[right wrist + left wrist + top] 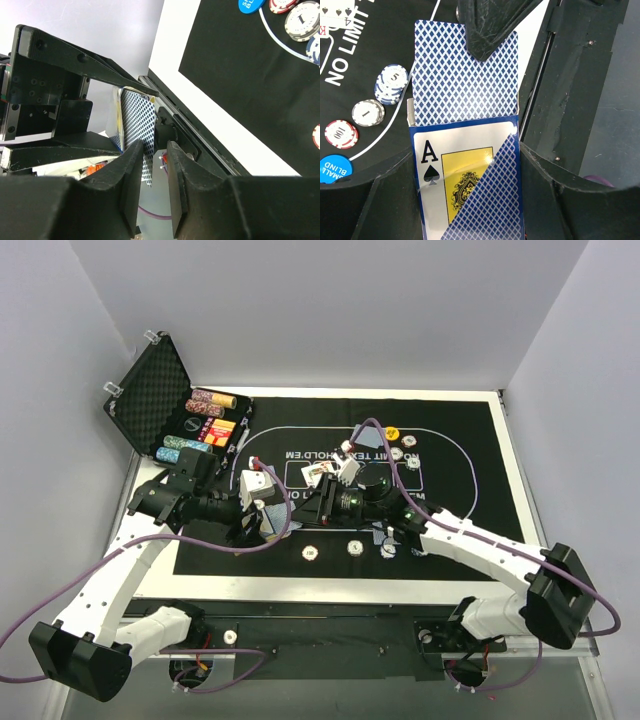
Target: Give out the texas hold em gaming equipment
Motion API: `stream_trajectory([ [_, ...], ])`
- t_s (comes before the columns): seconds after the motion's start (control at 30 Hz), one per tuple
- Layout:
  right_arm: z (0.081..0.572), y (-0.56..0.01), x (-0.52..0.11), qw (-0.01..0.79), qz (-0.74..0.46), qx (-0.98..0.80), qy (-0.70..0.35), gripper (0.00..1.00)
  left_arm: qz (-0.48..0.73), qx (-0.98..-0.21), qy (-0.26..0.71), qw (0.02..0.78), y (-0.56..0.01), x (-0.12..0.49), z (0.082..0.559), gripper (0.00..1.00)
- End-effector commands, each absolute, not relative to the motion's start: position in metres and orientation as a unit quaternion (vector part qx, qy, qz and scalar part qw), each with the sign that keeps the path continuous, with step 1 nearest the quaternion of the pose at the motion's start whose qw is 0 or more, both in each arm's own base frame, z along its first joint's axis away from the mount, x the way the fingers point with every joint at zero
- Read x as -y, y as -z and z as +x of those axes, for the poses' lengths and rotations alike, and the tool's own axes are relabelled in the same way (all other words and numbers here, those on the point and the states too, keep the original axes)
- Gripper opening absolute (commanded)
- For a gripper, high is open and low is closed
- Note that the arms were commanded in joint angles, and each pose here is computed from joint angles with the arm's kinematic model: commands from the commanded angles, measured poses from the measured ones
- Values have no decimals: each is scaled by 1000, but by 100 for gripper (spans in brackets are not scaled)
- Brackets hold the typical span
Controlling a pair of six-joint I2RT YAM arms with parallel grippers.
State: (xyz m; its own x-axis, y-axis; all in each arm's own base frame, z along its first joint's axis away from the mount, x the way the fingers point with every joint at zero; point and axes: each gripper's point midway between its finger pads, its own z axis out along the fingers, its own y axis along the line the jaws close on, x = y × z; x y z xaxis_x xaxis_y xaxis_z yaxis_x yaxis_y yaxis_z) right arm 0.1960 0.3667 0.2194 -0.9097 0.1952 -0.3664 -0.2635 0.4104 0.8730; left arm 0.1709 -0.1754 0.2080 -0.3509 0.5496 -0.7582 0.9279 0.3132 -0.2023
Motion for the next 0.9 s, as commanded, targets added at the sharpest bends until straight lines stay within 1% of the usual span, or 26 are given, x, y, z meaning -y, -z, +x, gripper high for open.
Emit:
stream_trajectory([
  [0.0, 197, -235, -357, 231, -14, -804, -547, 18, 497, -731, 325, 335, -227, 182, 180, 0],
  [0.1, 198, -235, -355, 232, -6, -804, -548, 14, 497, -732, 324, 334, -225, 182, 180, 0],
  [0.13, 199, -235, -354, 233, -2, -804, -548, 10, 497, -733, 324, 333, -225, 182, 180, 0],
  [0.2, 201, -235, -351, 235, 3, -805, -545, 4, 497, -733, 323, 333, -224, 181, 180, 0],
  [0.27, 205, -236, -344, 242, 12, -807, -539, 1, 497, -732, 326, 332, -225, 182, 179, 0],
  [0.43, 213, -253, -323, 267, 22, -808, -525, 0, 495, -729, 331, 336, -234, 185, 180, 0],
  [0.7, 235, -278, -286, 316, 27, -812, -489, 0, 498, -733, 320, 335, -227, 182, 182, 0],
  [0.87, 245, -289, -273, 328, 35, -812, -481, 0, 496, -737, 319, 331, -225, 181, 182, 0],
])
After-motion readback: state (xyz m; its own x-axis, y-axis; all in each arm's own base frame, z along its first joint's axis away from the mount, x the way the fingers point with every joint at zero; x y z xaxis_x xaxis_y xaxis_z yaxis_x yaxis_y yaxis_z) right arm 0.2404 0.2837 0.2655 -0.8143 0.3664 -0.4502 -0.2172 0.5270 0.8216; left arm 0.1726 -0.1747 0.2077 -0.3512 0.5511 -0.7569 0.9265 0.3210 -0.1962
